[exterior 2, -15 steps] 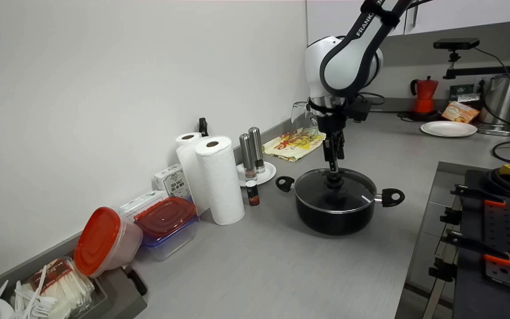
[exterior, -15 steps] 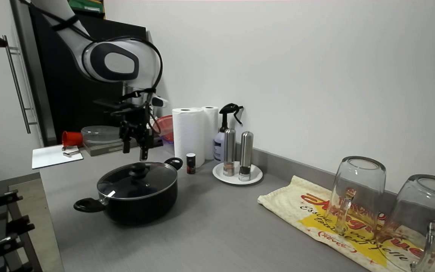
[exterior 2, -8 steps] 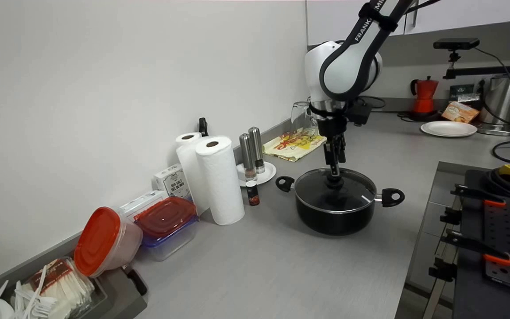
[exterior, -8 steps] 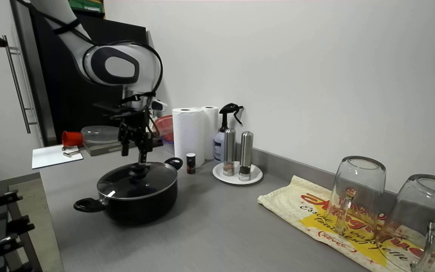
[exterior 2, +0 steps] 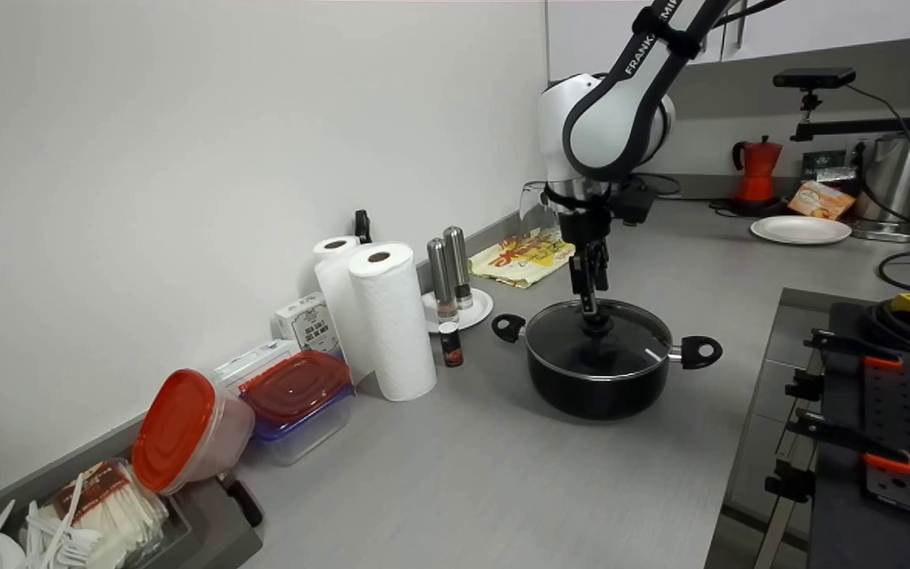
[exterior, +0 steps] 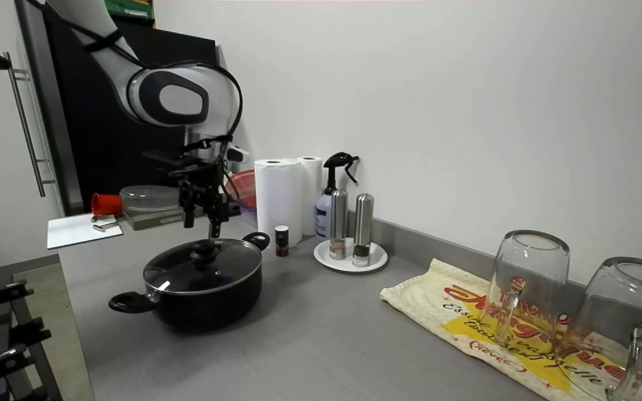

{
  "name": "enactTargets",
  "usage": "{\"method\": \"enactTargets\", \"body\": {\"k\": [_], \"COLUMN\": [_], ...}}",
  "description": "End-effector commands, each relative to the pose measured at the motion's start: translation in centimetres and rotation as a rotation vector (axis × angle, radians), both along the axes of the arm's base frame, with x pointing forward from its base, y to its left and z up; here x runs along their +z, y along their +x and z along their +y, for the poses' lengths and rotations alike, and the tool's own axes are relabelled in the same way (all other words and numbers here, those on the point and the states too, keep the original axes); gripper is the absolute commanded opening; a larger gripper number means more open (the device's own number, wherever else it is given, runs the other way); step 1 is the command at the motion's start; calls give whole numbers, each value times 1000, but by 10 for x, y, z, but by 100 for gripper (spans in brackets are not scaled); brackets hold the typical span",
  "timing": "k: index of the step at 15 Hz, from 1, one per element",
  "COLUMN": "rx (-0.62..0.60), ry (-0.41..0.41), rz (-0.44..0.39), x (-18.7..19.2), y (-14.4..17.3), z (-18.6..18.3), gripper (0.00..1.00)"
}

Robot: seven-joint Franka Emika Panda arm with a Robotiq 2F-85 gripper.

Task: Take the lid off the pot and put it on the counter

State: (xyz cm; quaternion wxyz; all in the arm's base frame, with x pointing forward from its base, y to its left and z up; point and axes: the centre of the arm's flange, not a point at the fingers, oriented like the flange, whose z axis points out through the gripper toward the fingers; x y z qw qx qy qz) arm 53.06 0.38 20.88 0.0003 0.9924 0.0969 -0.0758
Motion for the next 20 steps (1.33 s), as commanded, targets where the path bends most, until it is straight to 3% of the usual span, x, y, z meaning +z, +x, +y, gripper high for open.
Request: {"method": "enactTargets", "body": {"k": [1, 6, 7, 8, 14, 15, 20], "rx": [3, -6, -5, -3, 2, 4, 7], "ry": [19, 21, 21, 21, 27, 29, 34], "rz": [0, 27, 27, 26, 20, 19, 16], "x": [-14, -27, -27, -26, -24, -24, -20], "y": [7, 4, 5, 5, 9, 9, 8], "z": [-2, -8, -8, -8, -9, -9, -10], "gripper": [100, 100, 93, 74, 29, 24, 24]}}
